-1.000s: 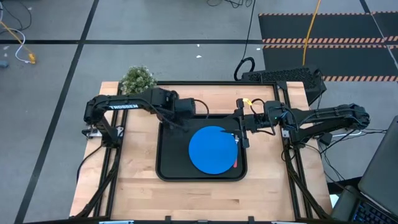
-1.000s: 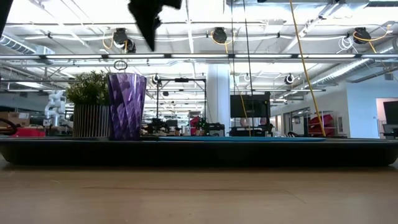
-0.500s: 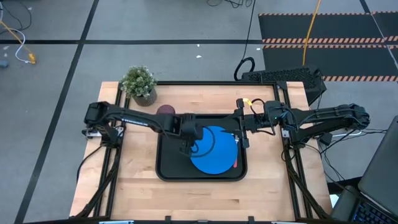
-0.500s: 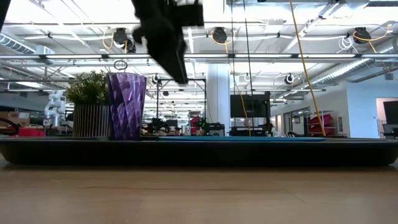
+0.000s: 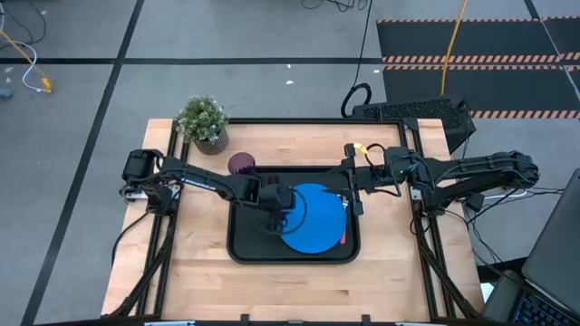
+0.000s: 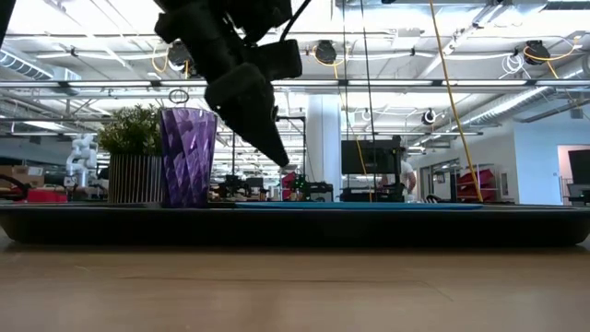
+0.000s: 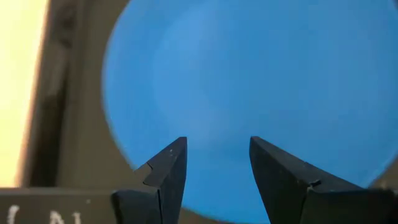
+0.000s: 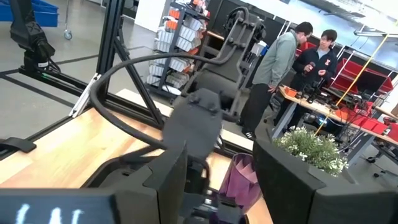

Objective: Pick and place plate/cup/fork/spoon on tray
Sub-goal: Adjust the blue plate on the black tray

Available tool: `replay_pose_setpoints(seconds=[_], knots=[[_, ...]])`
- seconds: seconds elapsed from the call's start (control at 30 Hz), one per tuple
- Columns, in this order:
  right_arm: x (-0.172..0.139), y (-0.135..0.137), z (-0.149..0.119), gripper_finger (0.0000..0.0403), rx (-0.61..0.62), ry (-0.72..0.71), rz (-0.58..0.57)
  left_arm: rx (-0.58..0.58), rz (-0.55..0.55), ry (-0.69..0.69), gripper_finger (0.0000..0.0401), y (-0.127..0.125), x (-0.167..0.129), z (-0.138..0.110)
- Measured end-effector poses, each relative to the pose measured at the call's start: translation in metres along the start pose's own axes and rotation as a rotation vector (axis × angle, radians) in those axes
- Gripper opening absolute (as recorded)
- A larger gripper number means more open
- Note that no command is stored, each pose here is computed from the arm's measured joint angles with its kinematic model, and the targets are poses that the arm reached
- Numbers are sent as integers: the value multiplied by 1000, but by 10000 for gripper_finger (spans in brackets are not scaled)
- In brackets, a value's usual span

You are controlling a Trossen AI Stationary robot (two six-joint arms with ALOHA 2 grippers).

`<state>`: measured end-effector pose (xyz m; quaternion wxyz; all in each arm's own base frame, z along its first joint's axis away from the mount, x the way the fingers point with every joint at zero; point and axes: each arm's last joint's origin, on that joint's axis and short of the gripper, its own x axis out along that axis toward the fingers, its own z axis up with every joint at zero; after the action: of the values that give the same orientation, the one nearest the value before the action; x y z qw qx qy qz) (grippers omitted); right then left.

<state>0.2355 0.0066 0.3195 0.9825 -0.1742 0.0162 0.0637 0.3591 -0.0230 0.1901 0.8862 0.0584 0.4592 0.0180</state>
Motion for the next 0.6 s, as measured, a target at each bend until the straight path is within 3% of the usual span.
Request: replay_pose_setpoints(seconds=[0.17, 0.4, 0.6], knots=[[0, 0, 0, 176, 1, 0, 0, -38, -46, -39, 177, -12, 7, -9], [0, 0, 0, 176, 3, -1, 0, -48, -32, -29, 177, -19, 18, -19], [0, 0, 0, 176, 13, 0, 0, -46, -15, 71, 177, -22, 42, -35]])
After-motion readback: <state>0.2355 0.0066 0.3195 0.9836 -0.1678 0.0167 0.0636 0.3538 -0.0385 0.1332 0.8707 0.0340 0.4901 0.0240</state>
